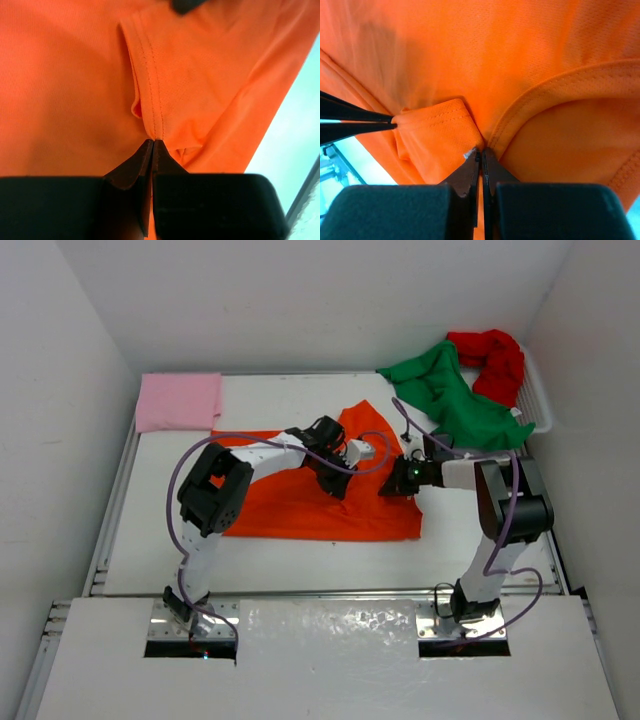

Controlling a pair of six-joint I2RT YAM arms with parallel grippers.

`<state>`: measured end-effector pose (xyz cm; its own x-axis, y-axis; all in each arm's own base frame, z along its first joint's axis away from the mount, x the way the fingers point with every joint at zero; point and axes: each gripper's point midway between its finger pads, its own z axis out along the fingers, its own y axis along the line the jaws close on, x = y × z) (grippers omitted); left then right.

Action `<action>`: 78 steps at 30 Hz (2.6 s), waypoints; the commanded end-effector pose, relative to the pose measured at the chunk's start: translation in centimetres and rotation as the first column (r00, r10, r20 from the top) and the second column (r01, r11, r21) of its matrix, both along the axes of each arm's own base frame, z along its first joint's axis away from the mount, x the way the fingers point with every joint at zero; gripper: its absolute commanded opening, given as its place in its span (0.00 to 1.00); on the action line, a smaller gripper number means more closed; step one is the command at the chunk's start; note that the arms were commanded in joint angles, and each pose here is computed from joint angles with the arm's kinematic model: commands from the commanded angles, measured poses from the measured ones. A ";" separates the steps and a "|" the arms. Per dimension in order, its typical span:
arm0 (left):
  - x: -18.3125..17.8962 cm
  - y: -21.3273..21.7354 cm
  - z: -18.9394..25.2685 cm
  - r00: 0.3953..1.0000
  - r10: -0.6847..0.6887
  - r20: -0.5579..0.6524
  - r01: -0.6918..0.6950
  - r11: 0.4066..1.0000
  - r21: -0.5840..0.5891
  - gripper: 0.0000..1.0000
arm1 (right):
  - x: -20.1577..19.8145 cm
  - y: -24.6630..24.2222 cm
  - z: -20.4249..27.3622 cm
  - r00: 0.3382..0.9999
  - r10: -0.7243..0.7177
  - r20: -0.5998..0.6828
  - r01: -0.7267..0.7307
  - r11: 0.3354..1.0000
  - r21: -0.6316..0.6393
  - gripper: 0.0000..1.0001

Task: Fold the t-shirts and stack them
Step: Fold the flattened tshirt in 1/3 of the way

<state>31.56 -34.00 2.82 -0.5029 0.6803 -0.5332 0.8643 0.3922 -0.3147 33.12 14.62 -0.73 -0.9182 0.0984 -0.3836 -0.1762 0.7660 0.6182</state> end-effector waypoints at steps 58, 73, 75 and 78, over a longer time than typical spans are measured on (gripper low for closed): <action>4.4 0.1 0.9 0.984 0.047 0.172 -0.063 0.994 0.089 0.00 | 4.8 0.4 6.3 0.928 0.020 0.371 0.030 0.991 -0.127 0.00; 7.9 0.3 10.8 0.929 0.175 0.327 -0.178 0.984 -0.020 0.98 | 1.8 -5.4 7.4 0.939 -0.228 0.257 0.276 0.946 -0.169 0.35; 9.0 1.6 13.9 0.910 0.224 0.349 -0.216 0.974 -0.063 1.00 | -0.2 -6.1 6.6 0.957 -0.214 0.196 0.256 0.940 -0.227 0.50; 10.1 6.9 16.3 0.891 0.312 0.330 -0.306 0.949 -0.073 1.00 | -3.0 -6.9 6.0 0.971 -0.210 0.118 0.236 0.925 -0.297 0.61</action>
<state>39.40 -31.77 11.19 -0.4752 0.6259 -0.6184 0.8205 0.5690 -0.0545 33.37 8.70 6.48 -0.7855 0.1887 -0.5893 -0.0733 0.9173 0.3914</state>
